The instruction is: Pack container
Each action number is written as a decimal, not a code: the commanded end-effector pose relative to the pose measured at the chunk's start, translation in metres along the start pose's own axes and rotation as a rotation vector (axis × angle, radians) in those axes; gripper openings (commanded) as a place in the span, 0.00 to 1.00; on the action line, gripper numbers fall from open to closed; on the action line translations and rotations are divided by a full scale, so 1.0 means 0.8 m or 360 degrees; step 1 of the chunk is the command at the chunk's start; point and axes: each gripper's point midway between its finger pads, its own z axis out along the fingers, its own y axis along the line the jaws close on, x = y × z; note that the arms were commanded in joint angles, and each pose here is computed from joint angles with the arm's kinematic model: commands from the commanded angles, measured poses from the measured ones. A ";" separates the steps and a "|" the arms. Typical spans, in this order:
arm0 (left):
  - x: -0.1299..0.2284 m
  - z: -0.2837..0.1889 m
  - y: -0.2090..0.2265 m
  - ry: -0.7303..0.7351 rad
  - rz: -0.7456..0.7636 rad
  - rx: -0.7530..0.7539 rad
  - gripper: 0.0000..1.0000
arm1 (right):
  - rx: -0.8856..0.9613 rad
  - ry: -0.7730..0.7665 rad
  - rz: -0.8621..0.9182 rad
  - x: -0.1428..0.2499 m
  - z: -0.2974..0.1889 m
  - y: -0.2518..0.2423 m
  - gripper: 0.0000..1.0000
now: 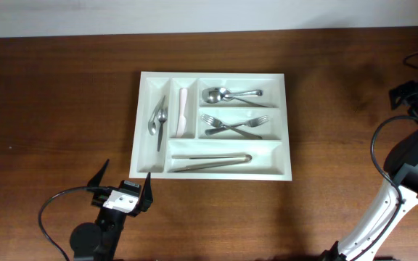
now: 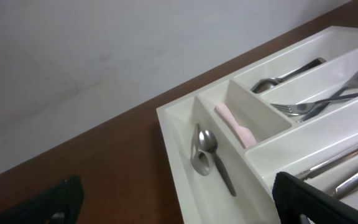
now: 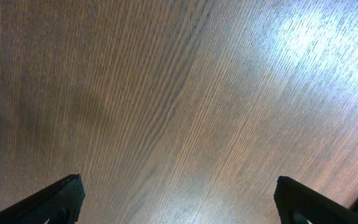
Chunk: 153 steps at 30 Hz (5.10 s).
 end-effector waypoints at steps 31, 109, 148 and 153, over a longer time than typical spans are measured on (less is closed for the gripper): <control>0.002 0.000 0.001 -0.0007 -0.0020 -0.0014 0.99 | -0.0033 -0.0065 -0.0002 -0.001 -0.022 -0.001 0.99; 0.002 0.000 0.001 -0.0007 -0.0020 -0.0013 0.99 | -0.1954 -0.2290 -0.1098 0.340 -0.139 -0.068 0.99; 0.002 0.000 0.001 -0.0007 -0.0020 -0.0013 0.99 | -0.1726 -0.2011 -0.1258 0.342 -0.070 -0.056 0.99; 0.002 0.000 0.001 -0.0007 -0.0020 -0.0013 0.99 | -0.1726 -0.2011 -0.1258 0.342 -0.070 -0.056 0.99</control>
